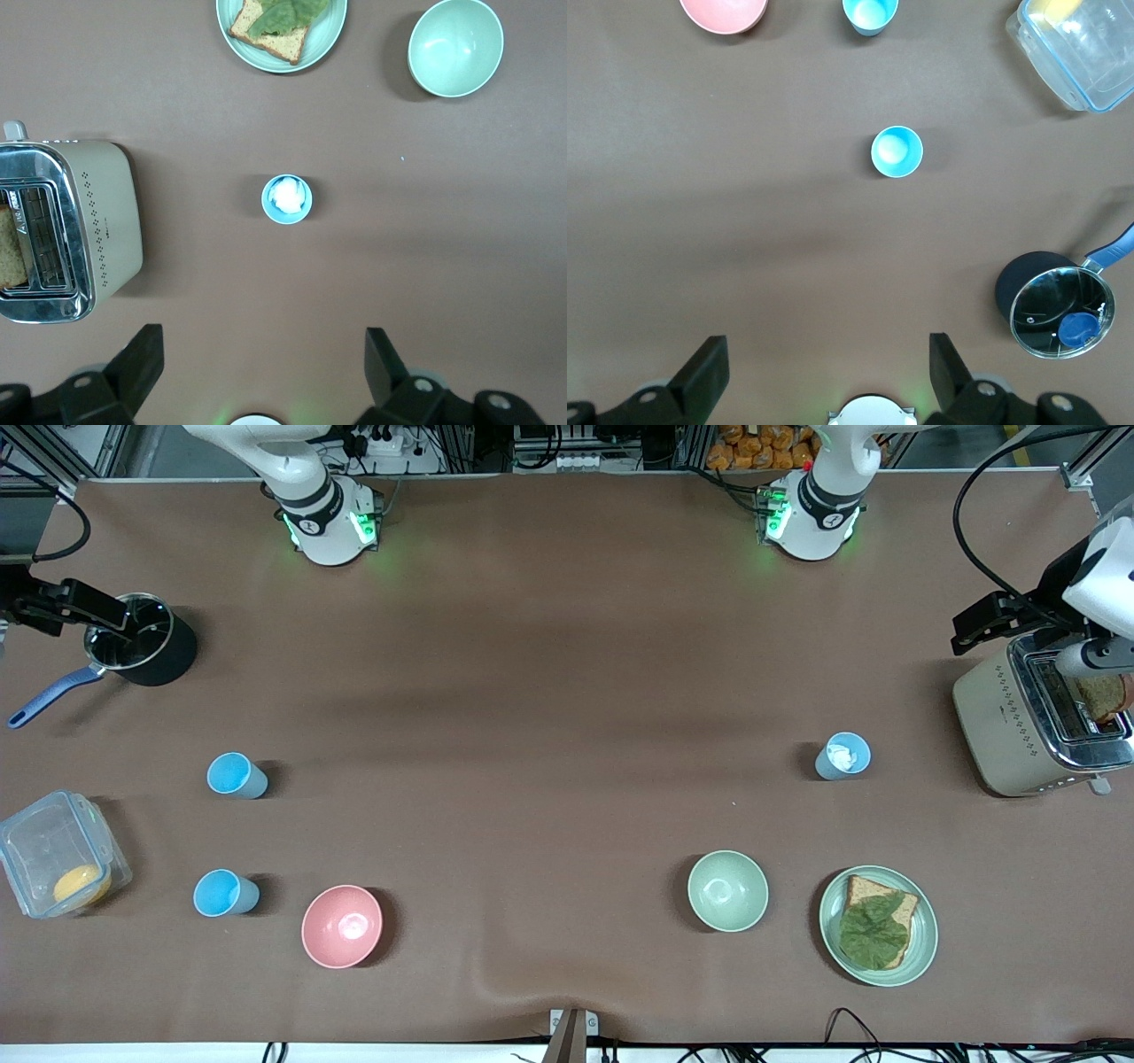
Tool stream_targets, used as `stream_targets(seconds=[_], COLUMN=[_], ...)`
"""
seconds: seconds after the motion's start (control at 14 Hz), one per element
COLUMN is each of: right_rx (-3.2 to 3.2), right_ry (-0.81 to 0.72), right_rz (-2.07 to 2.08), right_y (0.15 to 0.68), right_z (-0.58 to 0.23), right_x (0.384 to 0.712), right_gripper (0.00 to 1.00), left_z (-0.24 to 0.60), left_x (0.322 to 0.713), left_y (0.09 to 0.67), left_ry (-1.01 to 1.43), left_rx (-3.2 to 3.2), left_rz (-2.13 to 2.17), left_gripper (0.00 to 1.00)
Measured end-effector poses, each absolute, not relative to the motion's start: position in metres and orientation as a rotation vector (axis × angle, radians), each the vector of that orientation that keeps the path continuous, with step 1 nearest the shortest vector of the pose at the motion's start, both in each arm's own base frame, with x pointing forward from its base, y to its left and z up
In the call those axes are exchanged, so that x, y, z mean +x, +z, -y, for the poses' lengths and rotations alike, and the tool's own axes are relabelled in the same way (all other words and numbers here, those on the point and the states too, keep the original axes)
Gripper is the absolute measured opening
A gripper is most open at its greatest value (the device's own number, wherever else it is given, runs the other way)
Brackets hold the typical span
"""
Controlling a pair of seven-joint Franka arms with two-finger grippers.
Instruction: Stack blue cups with both arms
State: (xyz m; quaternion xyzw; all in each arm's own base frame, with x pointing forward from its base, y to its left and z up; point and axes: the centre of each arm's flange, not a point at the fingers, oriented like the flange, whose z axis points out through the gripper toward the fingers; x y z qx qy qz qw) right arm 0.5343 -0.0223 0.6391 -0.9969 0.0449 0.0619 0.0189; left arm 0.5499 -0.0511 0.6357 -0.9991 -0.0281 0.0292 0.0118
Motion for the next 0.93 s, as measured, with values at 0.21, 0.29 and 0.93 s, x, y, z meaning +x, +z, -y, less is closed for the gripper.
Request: stream_targets(seconds=[0.21,0.29,0.93], right_rx=[-3.095,-3.095,-3.093], right_ry=[0.19,0.188,0.183], right_rz=[-0.141,-0.142,-0.161], right_y=[0.64,0.641,0.641], right_z=[0.022,0.022,0.028], right_x=[0.534,0.533,0.531], right_gripper=[1.0,1.0,1.0], left_z=[0.046,0.045,0.038], left_x=[0.55,0.551,0.566], left_y=[0.636,0.636,0.613], left_ry=[0.085,0.083,0.107], left_rx=[-3.083,-3.073,-3.058], left_rz=[0.052,0.043,0.051], left_gripper=[1.0,1.0,1.0])
